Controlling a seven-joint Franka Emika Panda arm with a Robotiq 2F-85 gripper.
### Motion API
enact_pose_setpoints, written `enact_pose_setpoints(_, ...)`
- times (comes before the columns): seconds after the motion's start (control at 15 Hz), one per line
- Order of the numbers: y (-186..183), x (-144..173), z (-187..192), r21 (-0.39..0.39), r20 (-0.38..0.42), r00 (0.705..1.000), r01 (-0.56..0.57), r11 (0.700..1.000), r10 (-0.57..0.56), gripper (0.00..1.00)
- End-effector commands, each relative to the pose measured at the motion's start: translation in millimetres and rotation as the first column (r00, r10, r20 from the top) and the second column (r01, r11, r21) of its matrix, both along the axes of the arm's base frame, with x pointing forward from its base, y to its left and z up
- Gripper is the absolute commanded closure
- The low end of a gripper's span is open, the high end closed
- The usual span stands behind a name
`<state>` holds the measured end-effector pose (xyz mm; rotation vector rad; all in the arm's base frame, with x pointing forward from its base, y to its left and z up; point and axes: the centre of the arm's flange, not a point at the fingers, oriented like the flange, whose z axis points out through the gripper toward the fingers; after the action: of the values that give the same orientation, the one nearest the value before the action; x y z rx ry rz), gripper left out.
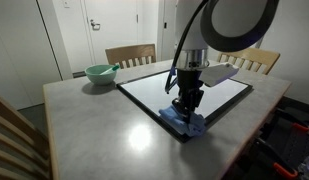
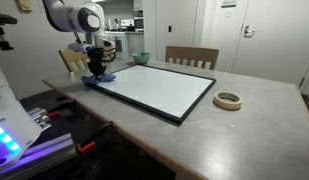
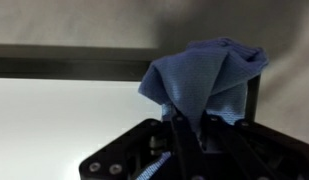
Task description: Use the blue cloth to wipe the whiteboard
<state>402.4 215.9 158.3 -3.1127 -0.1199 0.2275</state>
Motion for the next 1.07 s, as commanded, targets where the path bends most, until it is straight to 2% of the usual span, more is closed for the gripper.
enact_pose_setpoints(0.0,0.6,-10.6,-25.3,-0.052,-0.015,1.0,0.015,0.999,-0.016,0.97)
enact_pose_setpoints(0.53,1.2,2.3,-25.6,-0.081,0.01,1.0,-0.016,0.997,0.017,0.97)
enact_pose_setpoints(1.0,-12.8,28.6,-21.0,-0.047,0.028,0.998,-0.048,0.998,0.049,0.97)
